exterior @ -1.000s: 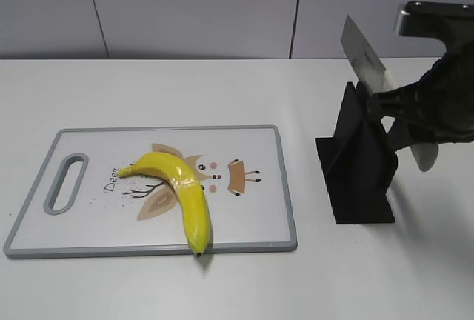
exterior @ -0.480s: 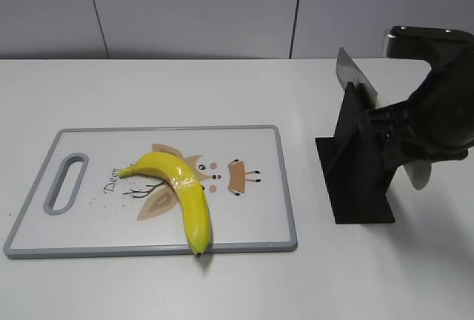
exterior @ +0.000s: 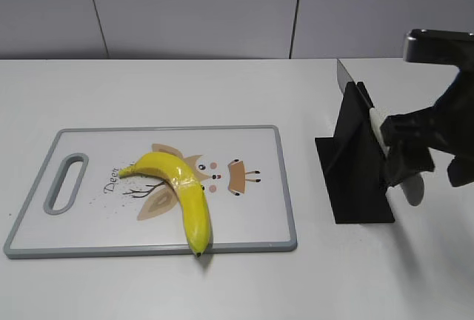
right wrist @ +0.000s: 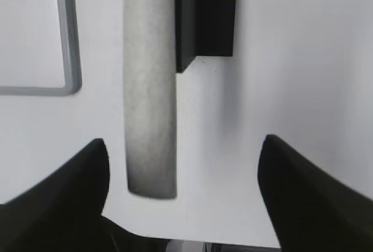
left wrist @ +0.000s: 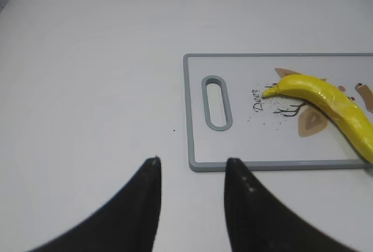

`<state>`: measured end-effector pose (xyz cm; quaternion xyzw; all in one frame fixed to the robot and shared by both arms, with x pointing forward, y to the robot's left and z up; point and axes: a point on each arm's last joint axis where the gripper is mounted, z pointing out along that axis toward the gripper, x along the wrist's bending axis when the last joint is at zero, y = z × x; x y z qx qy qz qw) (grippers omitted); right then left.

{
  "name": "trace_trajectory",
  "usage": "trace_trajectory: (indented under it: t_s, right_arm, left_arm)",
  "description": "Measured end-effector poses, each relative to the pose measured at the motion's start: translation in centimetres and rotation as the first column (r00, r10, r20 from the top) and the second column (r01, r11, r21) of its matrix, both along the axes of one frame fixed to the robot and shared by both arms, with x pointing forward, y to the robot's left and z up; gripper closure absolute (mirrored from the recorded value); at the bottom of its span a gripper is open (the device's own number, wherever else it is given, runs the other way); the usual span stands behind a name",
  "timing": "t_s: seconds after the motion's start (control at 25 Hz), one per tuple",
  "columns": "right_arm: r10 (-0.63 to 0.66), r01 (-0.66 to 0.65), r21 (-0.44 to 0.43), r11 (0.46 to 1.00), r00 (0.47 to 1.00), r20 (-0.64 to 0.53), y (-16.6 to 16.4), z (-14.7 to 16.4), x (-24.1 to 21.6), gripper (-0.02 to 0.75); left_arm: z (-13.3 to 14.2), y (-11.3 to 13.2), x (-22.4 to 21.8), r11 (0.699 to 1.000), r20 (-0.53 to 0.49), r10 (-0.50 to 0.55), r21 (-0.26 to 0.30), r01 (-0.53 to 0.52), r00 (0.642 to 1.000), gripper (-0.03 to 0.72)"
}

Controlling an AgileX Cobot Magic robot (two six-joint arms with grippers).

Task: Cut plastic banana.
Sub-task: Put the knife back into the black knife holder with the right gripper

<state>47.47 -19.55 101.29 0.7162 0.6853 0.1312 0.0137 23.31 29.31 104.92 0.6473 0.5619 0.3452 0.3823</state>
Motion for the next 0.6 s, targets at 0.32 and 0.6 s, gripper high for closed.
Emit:
trace_trajectory:
  t_s: [0.32, 0.6]
  right_arm:
    - [0.123, -0.125, 0.007, 0.992, 0.985, 0.122, -1.8, 5.5, -4.6, 0.147]
    - [0.249, -0.26, -0.016, 0.965, 0.905, 0.346, -4.1, 10.3, -10.2, 0.159]
  left_arm:
    - [0.0, 0.0, 0.0, 1.0, 0.0, 0.0, -0.001, 0.0, 1.0, 0.378]
    - [0.0, 0.0, 0.0, 1.0, 0.0, 0.0, -0.001, 0.0, 1.0, 0.437]
